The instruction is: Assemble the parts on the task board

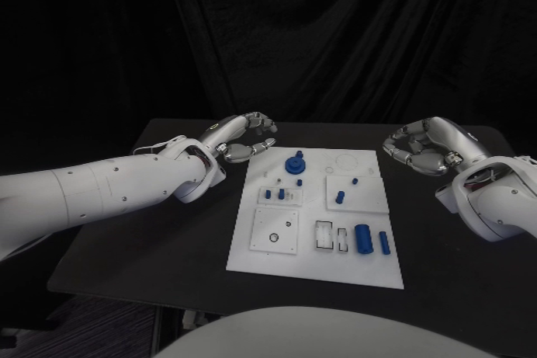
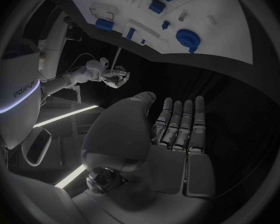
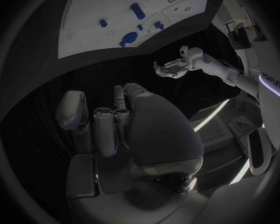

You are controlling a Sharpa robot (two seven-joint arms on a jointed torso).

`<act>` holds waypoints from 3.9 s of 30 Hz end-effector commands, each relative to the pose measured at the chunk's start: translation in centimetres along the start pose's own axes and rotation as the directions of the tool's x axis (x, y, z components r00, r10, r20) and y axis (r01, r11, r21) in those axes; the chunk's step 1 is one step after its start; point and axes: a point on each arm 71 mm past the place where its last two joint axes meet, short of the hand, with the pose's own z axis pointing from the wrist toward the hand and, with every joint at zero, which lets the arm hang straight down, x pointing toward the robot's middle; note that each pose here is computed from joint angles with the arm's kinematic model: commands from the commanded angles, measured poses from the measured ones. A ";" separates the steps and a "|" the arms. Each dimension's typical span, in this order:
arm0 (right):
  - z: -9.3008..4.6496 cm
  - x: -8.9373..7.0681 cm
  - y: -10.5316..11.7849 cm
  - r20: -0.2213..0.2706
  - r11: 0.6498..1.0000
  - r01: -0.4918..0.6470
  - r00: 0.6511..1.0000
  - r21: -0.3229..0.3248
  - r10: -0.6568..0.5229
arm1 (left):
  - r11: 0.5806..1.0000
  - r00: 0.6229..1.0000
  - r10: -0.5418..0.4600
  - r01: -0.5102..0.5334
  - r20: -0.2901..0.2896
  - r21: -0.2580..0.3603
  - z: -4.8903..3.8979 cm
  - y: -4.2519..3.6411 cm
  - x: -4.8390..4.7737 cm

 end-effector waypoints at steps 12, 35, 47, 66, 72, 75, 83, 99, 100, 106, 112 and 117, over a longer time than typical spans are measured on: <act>0.2 -0.4 -0.7 0.034 0.999 -0.037 0.999 -0.022 0.037 | 0.959 0.950 0.231 -0.186 -0.209 0.215 4.92 -0.05 3.11; 0.0 0.0 -1.0 0.003 0.999 -0.041 0.999 -0.004 0.041 | 0.856 0.830 0.479 -0.370 -0.285 0.362 6.13 -3.08 6.42; 0.0 0.1 -1.1 -0.015 0.999 -0.042 0.999 0.009 0.042 | 0.863 0.809 0.488 -0.391 -0.328 0.319 6.51 -3.10 6.97; 0.0 0.3 -1.0 -0.022 0.999 -0.044 0.999 0.011 0.045 | 0.874 0.792 0.478 -0.385 -0.380 0.298 6.80 -3.06 7.70; 0.0 0.4 -1.0 -0.027 0.999 -0.045 0.999 0.014 0.045 | 0.877 0.785 0.475 -0.388 -0.397 0.283 6.82 -2.80 7.82; 0.0 0.4 -1.0 -0.030 0.999 -0.045 0.999 0.016 0.045 | 0.877 0.785 0.475 -0.389 -0.398 0.282 6.86 -2.76 7.86; 0.0 0.5 -1.0 -0.037 0.999 -0.045 0.998 0.018 0.046 | 0.877 0.783 0.476 -0.389 -0.400 0.283 7.00 -2.73 8.04; -0.1 0.5 -1.0 -0.048 0.999 -0.046 0.998 0.028 0.047 | 0.883 0.777 0.467 -0.381 -0.423 0.275 6.95 -2.58 9.01; -0.1 0.5 -1.1 -0.048 0.999 -0.046 0.998 0.029 0.047 | 0.883 0.777 0.466 -0.380 -0.423 0.275 6.94 -2.56 9.07; -0.1 0.5 -1.2 -0.051 0.998 -0.045 0.998 0.034 0.046 | 0.885 0.774 0.463 -0.380 -0.432 0.268 6.87 -2.42 9.36; -0.1 0.5 -1.1 -0.053 0.998 -0.045 0.997 0.034 0.047 | 0.885 0.780 0.463 -0.378 -0.421 0.274 6.83 -2.55 9.64; -0.1 0.6 -1.1 -0.055 0.998 -0.045 0.997 0.036 0.047 | 0.883 0.784 0.465 -0.379 -0.411 0.276 6.86 -2.62 9.72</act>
